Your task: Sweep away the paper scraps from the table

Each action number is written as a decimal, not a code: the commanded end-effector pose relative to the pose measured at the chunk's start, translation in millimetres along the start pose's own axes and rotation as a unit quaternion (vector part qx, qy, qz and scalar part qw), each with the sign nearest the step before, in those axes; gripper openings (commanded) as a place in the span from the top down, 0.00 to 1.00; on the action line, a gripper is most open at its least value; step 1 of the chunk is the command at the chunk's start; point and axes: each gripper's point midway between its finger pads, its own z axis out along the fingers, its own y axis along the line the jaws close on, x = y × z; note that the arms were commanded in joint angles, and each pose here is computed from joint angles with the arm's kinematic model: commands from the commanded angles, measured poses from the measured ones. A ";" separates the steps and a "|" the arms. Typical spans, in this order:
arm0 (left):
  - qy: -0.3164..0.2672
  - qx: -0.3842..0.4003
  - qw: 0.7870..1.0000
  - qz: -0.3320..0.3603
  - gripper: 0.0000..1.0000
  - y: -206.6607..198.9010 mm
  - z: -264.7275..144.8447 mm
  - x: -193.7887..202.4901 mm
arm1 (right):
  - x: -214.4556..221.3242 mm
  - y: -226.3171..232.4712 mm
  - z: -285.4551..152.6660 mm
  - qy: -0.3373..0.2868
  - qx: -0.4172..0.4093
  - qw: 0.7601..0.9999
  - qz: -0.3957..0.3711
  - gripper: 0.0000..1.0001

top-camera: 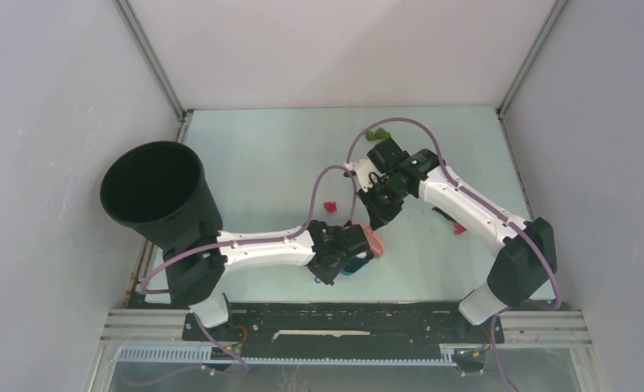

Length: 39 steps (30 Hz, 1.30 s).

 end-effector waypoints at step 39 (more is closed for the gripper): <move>-0.320 0.028 0.939 -0.121 1.00 45.9 -88.4 -38.8 | -1.8 -104.8 -80.8 -0.185 0.070 0.964 0.180 1.00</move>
